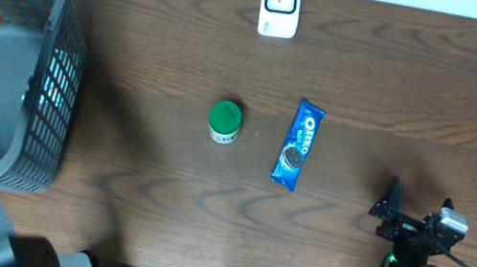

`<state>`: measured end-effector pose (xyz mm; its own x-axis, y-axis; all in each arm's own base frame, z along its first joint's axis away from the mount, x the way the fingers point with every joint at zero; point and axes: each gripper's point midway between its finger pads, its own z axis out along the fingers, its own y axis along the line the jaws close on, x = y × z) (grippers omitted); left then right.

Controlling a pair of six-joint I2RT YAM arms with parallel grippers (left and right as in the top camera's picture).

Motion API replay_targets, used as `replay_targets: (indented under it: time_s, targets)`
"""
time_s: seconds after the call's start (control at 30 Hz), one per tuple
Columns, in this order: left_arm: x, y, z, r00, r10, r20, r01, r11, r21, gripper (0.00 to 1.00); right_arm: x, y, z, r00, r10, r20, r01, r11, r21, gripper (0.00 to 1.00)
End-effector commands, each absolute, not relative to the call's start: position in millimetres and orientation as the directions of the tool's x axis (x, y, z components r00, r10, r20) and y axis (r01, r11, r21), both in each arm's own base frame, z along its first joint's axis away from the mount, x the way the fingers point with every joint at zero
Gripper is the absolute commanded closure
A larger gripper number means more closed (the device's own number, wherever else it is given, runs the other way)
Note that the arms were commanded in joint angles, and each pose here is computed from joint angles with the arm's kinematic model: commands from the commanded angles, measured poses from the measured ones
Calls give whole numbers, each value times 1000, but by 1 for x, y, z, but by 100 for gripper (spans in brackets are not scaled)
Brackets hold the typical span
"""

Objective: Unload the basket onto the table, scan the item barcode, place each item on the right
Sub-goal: 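Lift the Kleenex pack out of the basket toward the table center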

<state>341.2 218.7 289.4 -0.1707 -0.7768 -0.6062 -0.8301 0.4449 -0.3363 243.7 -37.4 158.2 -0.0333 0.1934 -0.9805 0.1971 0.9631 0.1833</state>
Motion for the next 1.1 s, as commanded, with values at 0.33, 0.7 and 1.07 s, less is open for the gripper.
replay_targets:
  time_s: [0.33, 0.7, 1.07]
  targets:
    - [323, 46, 275, -612, -776, -151, -581, 571, -580, 93, 244, -35, 157, -41, 183, -982, 187, 967, 172, 1]
    - [339, 4, 282, -724, -644, -246, -422, 696, -581, 93, 244, -35, 157, -41, 183, -982, 187, 967, 172, 1]
    - [332, 0, 270, -790, -523, -321, -360, 819, -447, 93, 244, -35, 157, -41, 183, -982, 187, 967, 172, 1]
